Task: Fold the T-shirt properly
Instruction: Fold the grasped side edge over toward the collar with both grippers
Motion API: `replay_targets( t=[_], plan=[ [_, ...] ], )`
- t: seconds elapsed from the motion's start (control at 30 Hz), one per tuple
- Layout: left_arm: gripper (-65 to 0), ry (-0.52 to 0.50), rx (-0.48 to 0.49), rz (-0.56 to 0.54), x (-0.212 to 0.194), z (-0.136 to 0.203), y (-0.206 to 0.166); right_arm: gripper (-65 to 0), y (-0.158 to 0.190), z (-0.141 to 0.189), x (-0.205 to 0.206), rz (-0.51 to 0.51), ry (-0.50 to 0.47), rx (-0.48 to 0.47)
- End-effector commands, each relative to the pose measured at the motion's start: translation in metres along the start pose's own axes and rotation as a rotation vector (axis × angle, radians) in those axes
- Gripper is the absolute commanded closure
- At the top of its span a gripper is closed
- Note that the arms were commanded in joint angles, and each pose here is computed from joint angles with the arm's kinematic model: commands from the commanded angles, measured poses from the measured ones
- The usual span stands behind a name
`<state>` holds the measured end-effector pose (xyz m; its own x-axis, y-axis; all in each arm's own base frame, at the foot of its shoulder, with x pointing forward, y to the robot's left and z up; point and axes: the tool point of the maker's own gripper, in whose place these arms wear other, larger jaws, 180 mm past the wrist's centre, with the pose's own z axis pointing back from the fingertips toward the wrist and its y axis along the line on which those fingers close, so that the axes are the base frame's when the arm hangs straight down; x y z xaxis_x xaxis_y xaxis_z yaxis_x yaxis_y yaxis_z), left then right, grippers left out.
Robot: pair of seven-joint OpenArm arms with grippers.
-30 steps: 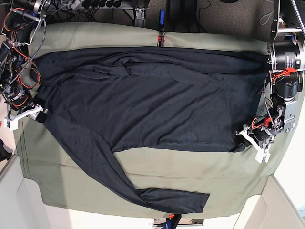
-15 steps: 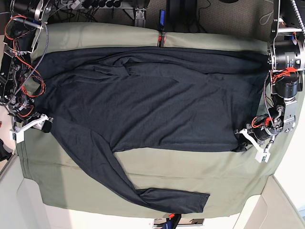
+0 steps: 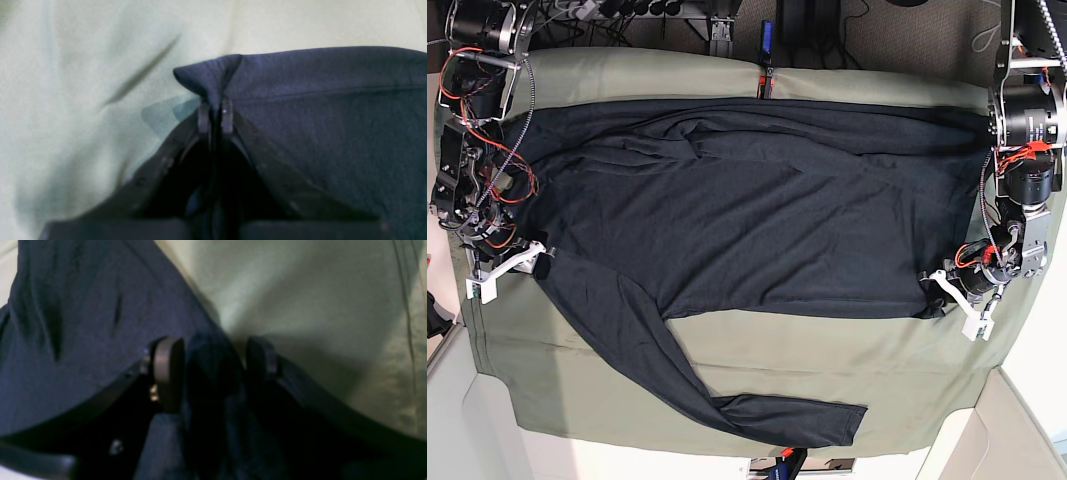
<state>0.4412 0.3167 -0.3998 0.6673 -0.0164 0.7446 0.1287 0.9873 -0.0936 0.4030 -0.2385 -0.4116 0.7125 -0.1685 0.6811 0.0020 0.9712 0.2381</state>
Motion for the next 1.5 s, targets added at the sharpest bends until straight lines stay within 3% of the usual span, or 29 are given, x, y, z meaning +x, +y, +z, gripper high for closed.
replay_targets(
  t=[0.0, 0.1, 0.17, 0.5, 0.9, 1.07, 1.47],
  plan=[
    [0.0, -0.043, 0.01, -0.013, 0.022, 0.007, 0.009, -22.4, 0.002, 0.002, 0.008, 0.021, -0.002, 0.01],
    [0.0, -0.074, -0.05, -0.027, 0.029, 0.011, 0.003, -7.6, 0.005, 0.003, 0.014, 0.033, -0.018, 0.015],
    [0.0, -0.094, -0.041, -0.026, 0.033, 0.015, 0.009, 0.0, 0.007, 0.005, 0.019, 0.041, -0.033, 0.017],
    [0.0, -0.147, -0.017, -0.006, 0.049, 0.031, 0.027, 0.0, 0.02, 0.026, 0.045, 0.123, -0.111, 0.022],
    [0.0, -0.165, -0.08, -0.233, 0.043, 0.065, -0.006, 0.0, 0.03, 0.063, 0.021, 0.217, -0.129, 0.005],
    [0.0, -0.168, -0.096, -0.34, 0.034, 0.088, -0.018, 0.0, 0.024, 0.079, 0.012, 0.221, -0.143, -0.019],
    [0.0, -0.205, -0.058, -0.397, 0.014, 0.14, -0.021, 0.0, -0.004, 0.106, 0.001, 0.143, -0.171, -0.061]
  ],
)
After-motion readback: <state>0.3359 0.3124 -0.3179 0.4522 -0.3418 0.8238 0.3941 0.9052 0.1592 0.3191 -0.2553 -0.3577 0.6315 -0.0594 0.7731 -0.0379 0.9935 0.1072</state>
